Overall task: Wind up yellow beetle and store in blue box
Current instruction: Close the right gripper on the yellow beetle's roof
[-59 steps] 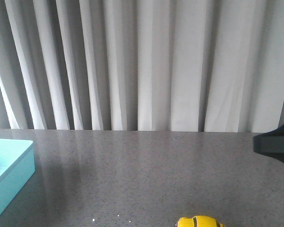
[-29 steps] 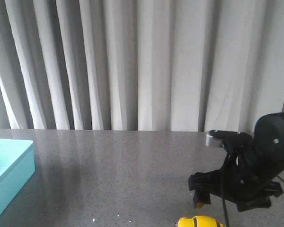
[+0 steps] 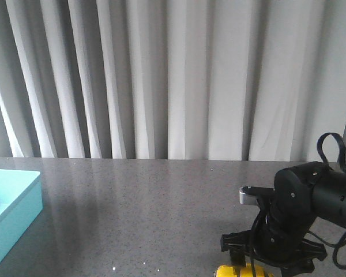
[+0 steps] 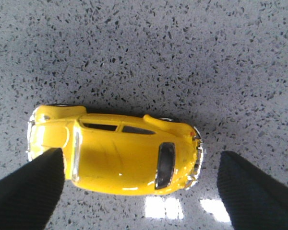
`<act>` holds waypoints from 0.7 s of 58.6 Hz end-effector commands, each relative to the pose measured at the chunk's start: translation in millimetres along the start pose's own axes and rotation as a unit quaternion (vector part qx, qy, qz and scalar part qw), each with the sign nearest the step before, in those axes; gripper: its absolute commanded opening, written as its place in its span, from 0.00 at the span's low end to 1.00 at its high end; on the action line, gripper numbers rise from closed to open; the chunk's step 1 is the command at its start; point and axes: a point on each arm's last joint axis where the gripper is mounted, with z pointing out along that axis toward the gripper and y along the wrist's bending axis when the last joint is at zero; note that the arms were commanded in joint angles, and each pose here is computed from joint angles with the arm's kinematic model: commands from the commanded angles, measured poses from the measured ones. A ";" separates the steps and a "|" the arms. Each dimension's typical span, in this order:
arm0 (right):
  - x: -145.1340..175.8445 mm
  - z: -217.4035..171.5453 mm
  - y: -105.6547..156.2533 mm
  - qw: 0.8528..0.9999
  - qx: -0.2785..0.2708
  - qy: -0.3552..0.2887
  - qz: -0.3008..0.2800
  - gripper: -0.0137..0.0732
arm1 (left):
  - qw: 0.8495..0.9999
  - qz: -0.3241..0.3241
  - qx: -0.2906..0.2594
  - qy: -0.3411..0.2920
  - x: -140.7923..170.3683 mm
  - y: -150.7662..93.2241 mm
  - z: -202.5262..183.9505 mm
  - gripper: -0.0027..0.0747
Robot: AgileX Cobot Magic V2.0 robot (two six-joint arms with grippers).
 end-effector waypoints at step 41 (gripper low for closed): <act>-3.6 -2.2 -17.0 0.995 0.090 0.018 -0.040 0.48 | 0.999 -0.006 0.001 -0.044 -11.3 0.1 -1.6 0.03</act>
